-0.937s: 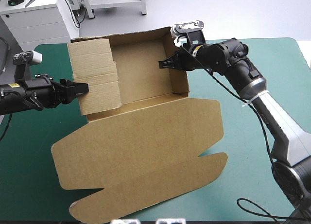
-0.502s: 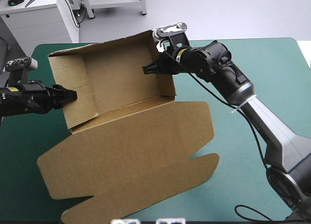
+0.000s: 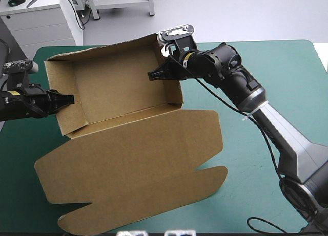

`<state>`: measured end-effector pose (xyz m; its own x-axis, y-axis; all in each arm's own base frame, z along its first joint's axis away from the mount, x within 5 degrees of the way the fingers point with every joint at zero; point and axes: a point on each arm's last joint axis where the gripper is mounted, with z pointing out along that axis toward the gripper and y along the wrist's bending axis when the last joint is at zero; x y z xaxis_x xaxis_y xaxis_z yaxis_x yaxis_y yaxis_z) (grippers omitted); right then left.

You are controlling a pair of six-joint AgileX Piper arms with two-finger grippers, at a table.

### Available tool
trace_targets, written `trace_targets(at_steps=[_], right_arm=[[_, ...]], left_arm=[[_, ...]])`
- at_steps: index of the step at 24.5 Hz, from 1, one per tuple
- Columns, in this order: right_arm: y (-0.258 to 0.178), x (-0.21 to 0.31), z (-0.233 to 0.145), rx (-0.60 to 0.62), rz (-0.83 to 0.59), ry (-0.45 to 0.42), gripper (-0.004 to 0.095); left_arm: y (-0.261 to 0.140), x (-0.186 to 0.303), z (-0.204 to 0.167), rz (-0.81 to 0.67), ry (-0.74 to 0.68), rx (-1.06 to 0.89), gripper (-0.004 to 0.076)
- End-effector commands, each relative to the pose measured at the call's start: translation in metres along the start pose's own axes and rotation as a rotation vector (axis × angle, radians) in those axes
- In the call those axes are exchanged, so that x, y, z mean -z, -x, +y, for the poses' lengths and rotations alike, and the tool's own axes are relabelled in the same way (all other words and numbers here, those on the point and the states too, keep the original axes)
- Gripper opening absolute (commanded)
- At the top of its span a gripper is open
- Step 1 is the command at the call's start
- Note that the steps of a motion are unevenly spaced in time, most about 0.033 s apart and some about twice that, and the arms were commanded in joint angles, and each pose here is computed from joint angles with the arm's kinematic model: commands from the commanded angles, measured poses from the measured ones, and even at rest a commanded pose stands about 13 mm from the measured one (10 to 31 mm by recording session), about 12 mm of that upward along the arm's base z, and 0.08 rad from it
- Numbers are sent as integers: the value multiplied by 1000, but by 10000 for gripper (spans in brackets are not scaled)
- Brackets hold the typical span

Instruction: Fold the box

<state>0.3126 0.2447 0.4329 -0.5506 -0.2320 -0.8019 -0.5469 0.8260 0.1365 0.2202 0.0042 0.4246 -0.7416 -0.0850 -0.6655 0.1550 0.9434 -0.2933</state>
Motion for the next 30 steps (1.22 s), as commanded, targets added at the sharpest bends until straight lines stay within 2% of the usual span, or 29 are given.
trace_targets(at_steps=[1, 5, 8, 15, 19, 23, 27, 30], right_arm=[[15, 33, 8, 2, -96, 32, -4], [6, 33, -4, 24, 0, -93, -4], [4, 33, -8, 24, 22, -143, -4], [0, 19, -10, -3, 61, -152, -4], [-4, 11, -14, -63, 97, -169, -4], [-15, -3, -20, -94, 199, -198, -5], [-19, -6, -23, -136, 245, -173, -19], [-22, -7, -28, -209, 294, -124, -19]], left_arm=[[15, -1, -26, -130, -118, -31, -8], [22, -27, -40, -150, -28, -121, -8], [22, -43, -47, -122, 61, -223, -8], [18, -76, -46, 25, 73, -237, -8], [22, -79, -48, 26, 66, -231, -8], [31, -85, -51, 46, 44, -218, -8], [38, -96, -51, 98, 36, -209, -8], [41, -108, -52, 108, 13, -176, -8]])
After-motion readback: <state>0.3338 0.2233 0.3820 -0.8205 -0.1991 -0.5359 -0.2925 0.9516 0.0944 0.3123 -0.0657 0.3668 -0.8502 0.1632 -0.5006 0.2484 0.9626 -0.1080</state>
